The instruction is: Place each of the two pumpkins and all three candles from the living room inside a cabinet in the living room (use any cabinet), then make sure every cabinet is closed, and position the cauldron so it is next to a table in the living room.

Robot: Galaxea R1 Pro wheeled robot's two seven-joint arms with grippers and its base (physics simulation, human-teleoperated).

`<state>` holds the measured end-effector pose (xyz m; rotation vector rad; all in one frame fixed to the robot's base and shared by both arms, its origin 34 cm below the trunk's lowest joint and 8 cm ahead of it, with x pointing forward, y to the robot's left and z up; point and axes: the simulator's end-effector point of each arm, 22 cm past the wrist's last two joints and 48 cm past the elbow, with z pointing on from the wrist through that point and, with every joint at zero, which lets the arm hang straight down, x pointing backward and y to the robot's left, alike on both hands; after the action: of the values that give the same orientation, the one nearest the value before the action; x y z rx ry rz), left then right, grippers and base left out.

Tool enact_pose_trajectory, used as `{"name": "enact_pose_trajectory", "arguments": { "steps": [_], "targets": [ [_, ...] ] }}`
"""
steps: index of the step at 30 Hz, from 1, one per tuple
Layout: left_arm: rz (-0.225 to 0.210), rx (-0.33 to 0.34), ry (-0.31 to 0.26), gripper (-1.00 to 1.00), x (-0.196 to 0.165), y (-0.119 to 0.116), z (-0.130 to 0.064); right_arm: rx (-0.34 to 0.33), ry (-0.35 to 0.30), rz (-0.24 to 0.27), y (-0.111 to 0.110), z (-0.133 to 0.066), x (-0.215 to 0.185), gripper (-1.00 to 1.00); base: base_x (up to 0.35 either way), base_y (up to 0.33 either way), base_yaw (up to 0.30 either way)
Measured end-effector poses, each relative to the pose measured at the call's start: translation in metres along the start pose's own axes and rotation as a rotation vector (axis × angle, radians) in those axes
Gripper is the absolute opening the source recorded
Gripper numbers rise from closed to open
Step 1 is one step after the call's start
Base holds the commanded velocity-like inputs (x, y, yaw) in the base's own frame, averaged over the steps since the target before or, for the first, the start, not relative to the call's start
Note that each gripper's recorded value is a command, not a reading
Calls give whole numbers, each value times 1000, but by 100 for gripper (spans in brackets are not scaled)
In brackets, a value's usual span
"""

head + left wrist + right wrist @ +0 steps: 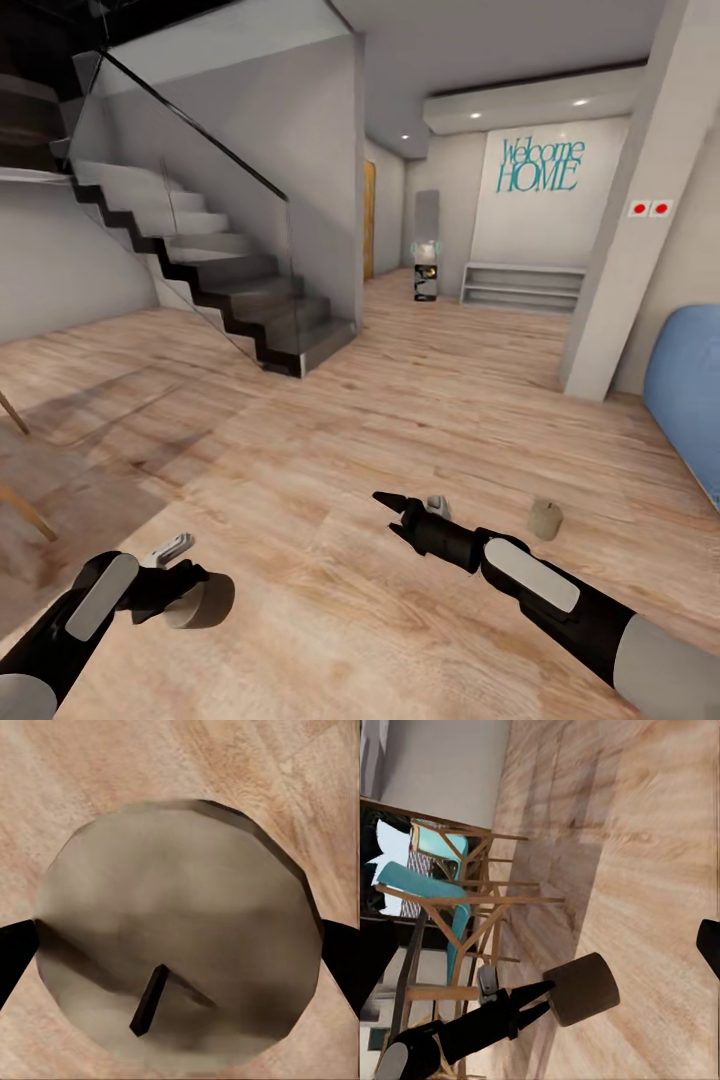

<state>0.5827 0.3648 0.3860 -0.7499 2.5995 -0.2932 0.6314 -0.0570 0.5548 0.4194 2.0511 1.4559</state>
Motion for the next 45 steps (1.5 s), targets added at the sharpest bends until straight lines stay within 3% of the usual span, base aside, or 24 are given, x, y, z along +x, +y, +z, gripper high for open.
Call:
{"name": "enact_pose_trajectory", "arguments": {
  "steps": [16, 25, 32, 38, 45],
  "targets": [
    [0, 1, 3, -100, 1, -1, 2, -8, -1, 4, -1, 0, 0, 100, 209, -2, -277],
    [44, 56, -44, -100, -11, -32, -17, -16, -12, -9, 7, -6, -4, 100, 4, 0, -290],
    [55, 70, -62, -100, -15, -39, -27, -48, -26, -18, 17, -13, -9, 100, 0, 0, -218],
    [55, 80, -76, -100, -19, -43, -35, -75, -49, 59, 22, -18, -17, 100, 0, 0, -92],
    [55, 76, -69, -100, -24, -47, -42, -74, -50, 81, 31, -18, -25, 100, 0, 0, -8]
  ]
}}
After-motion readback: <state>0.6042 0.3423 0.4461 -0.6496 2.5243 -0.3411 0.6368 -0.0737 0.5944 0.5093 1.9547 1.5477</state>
